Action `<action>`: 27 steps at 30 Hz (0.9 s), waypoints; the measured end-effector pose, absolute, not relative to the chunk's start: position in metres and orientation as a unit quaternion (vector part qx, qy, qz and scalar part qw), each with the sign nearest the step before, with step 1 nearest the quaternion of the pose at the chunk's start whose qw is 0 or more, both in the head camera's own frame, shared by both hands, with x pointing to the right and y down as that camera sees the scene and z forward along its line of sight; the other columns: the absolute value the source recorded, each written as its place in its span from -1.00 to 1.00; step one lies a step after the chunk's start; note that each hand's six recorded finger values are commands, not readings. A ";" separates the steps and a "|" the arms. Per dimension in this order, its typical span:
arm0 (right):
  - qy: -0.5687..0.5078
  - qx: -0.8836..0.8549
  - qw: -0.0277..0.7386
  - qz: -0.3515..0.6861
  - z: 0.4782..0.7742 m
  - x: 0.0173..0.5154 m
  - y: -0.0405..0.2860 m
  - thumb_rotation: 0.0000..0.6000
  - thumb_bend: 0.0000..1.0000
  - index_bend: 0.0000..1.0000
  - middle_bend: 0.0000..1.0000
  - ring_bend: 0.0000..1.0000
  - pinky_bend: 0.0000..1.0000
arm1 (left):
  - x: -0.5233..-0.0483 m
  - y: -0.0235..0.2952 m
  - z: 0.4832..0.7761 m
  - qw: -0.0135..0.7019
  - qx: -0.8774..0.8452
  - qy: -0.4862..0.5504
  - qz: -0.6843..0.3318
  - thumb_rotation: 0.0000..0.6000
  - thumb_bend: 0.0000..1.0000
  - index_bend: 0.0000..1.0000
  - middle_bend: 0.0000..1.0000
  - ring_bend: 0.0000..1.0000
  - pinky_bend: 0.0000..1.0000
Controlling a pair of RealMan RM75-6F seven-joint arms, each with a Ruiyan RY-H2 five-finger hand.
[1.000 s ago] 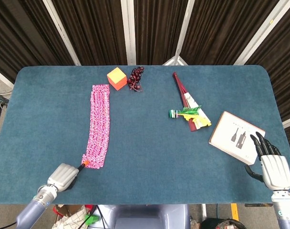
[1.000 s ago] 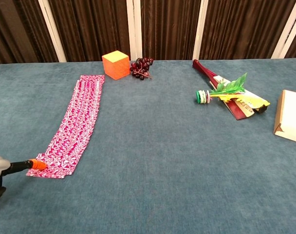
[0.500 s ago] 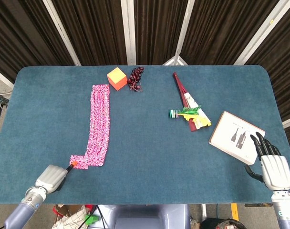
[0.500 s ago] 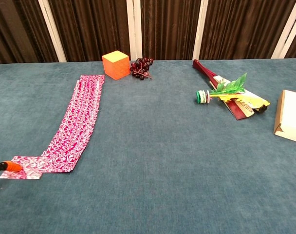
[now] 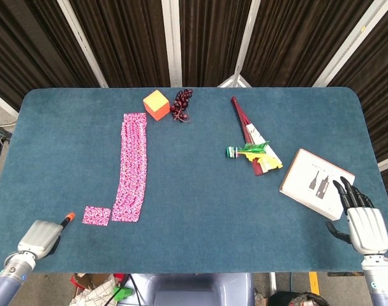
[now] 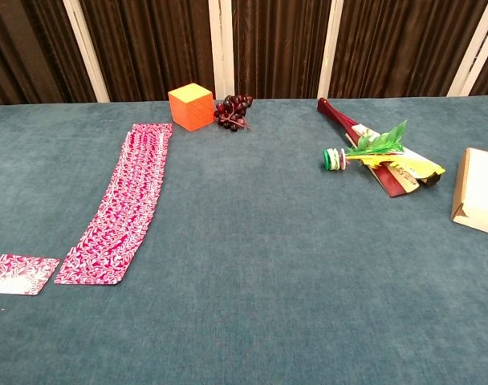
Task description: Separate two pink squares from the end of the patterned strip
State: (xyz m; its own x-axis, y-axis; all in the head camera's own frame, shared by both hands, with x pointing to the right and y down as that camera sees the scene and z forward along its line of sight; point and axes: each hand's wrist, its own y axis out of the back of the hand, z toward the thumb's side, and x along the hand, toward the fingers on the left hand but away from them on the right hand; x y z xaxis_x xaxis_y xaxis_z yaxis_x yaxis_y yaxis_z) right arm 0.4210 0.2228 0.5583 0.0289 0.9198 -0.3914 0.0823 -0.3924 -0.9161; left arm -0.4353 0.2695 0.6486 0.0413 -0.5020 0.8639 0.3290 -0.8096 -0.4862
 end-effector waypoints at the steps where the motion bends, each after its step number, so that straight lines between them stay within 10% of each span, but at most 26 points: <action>1: -0.407 -0.614 0.370 0.565 0.559 0.421 0.223 1.00 -0.46 -1.00 -1.00 -0.71 -0.50 | -0.438 0.269 0.648 0.300 -0.653 0.069 -0.691 1.00 0.86 -0.83 0.75 0.52 0.45; 27: -0.405 -0.615 0.367 0.568 0.562 0.422 0.223 1.00 -0.46 -1.00 -1.00 -0.71 -0.50 | -0.364 0.255 0.655 0.326 -0.741 0.072 -0.582 1.00 0.87 -1.00 0.76 0.54 0.47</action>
State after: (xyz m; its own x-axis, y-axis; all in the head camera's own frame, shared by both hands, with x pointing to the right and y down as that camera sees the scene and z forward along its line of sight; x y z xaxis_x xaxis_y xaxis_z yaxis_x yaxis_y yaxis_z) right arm 0.4218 0.2227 0.5615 0.0258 0.9155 -0.4016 0.0821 -0.4023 -0.9118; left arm -0.3640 0.2550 0.6555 0.3119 -0.4867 0.8160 0.2722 -0.7771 -0.5675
